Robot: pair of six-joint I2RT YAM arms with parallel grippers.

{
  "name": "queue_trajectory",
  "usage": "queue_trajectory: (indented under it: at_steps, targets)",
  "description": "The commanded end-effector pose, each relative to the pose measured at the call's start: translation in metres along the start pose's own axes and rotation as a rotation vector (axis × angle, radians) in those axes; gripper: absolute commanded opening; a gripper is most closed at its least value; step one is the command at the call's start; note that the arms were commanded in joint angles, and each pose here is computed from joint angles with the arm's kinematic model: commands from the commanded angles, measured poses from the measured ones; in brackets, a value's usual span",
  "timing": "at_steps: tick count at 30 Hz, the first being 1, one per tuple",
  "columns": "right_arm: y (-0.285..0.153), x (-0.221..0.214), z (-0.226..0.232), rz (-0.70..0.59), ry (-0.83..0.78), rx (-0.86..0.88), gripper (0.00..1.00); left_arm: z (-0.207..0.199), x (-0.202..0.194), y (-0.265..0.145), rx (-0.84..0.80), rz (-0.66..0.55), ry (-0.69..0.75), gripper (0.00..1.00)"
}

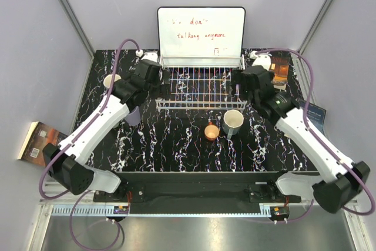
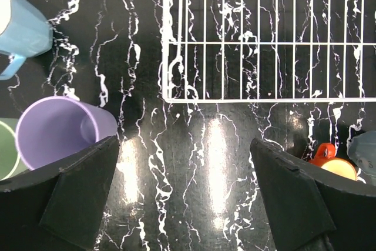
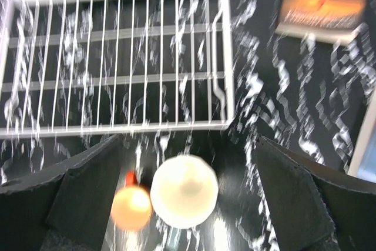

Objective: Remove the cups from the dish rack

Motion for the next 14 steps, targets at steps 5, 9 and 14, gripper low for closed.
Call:
queue_trajectory:
  at_steps: [5, 9, 14]
  targets:
    - [-0.012, 0.035, -0.010, -0.318, 0.035, 0.018, 1.00, -0.021, 0.014, 0.010, -0.092, -0.002, -0.019, 0.99]
    - [-0.013, 0.029, -0.012, -0.310, 0.036, 0.025, 1.00, -0.021, 0.012, 0.010, -0.099, 0.001, -0.016, 0.99]
    - [-0.010, 0.023, -0.012, -0.297, 0.051, 0.032, 1.00, -0.022, 0.011, 0.009, -0.112, -0.003, -0.021, 0.99]
Point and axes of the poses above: each gripper's point midway between its finger pads, its own y axis out along the fingers, its own z axis along the line the jaws close on, x = y × z, the point moved 4 cm from there along -y, back along the fingers, and after that the axes turned 5 degrees about y, right-handed, at the moved point
